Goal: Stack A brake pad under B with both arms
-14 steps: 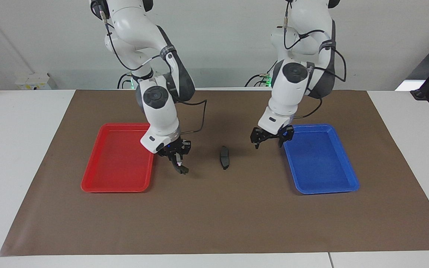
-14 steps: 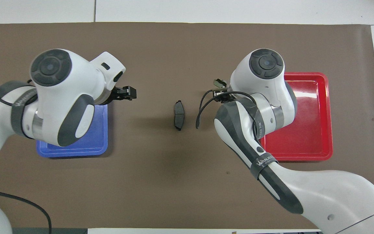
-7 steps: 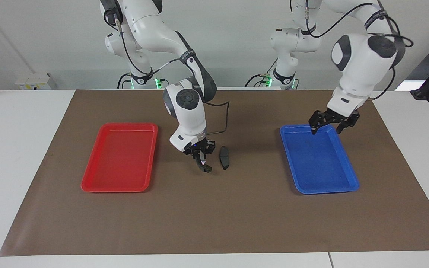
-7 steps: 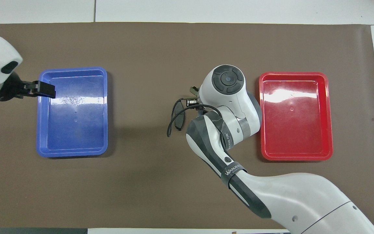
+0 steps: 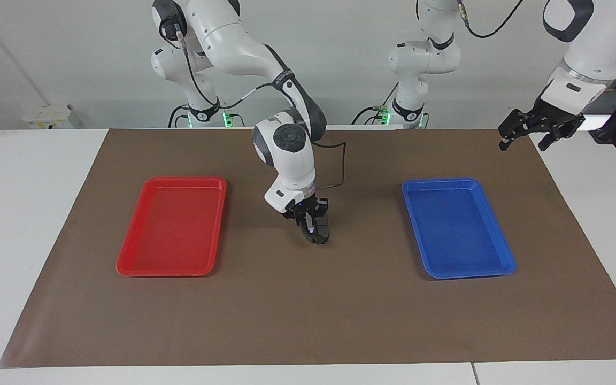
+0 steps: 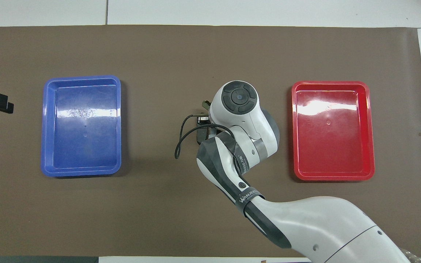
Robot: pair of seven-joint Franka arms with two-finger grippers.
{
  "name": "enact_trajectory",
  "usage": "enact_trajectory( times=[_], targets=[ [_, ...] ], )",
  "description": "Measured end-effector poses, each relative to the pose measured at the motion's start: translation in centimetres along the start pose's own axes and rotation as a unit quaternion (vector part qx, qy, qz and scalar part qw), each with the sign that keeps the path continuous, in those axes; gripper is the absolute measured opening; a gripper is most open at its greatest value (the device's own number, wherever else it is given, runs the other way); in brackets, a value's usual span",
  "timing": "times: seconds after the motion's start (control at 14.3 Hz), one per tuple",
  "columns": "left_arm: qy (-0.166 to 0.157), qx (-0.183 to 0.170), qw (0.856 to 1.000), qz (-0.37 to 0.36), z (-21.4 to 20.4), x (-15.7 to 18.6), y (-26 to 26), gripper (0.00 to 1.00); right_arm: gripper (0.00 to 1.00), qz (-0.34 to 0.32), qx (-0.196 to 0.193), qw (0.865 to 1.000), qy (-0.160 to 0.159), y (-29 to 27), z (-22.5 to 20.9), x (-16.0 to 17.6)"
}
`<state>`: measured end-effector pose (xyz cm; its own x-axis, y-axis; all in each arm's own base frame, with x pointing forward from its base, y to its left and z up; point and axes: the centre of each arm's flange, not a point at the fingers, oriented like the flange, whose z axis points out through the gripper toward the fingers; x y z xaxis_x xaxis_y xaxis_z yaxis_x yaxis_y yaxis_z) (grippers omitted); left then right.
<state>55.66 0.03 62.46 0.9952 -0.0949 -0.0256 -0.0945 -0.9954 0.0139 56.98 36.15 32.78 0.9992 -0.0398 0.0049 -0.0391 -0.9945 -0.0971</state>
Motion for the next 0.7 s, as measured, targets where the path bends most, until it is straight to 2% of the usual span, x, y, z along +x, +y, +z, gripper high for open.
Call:
enact_trajectory(
  times=[0.21, 0.7],
  targets=[
    [-0.011, -0.001, 1.0, 0.003, 0.9, 0.1, 0.4, 0.99, 0.43, -0.009, 0.001, 1.0, 0.002, -1.0, 0.8, -0.6],
    [-0.014, -0.001, 1.0, 0.0, 0.9, 0.0, 0.1, 0.99, 0.43, -0.011, 0.002, 1.0, 0.003, -1.3, 1.5, -0.7]
  ],
)
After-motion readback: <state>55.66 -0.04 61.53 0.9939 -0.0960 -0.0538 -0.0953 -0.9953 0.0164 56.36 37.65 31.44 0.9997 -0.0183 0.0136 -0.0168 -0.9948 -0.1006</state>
